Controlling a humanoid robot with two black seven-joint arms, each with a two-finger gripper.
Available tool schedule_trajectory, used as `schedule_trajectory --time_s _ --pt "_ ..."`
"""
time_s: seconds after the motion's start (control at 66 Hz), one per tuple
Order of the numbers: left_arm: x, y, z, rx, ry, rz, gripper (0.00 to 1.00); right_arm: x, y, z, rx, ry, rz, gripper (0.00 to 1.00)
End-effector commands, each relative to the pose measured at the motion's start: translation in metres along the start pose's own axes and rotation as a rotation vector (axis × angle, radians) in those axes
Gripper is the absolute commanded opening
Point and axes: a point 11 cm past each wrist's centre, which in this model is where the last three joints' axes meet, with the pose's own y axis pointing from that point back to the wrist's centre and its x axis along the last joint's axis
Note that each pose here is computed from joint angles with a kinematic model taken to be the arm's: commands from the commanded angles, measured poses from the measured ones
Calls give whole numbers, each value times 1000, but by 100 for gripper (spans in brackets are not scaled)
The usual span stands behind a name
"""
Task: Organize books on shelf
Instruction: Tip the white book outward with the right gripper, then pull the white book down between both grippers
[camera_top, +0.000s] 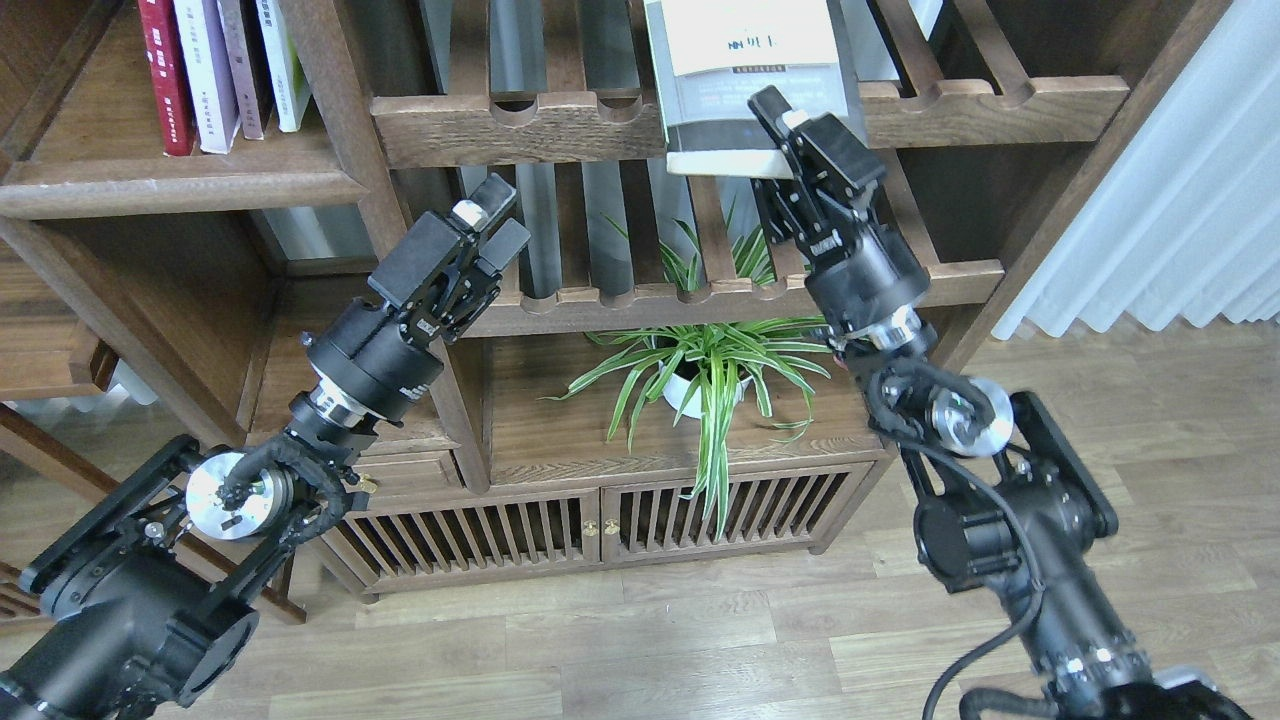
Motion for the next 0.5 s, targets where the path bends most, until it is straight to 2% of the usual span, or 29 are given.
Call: schedule_trajectory --time_s 0.0,0.227,0.485 --pt "-2 -1 1 -7 26 -9 95 1 14 9 9 -50 -4 5" --pt "-3 -1 -5 20 76 -18 94 0 30 17 42 -113 -16 6" --pt "-2 0 -9 56 83 -17 94 4 32 47 -24 -163 -3 6"
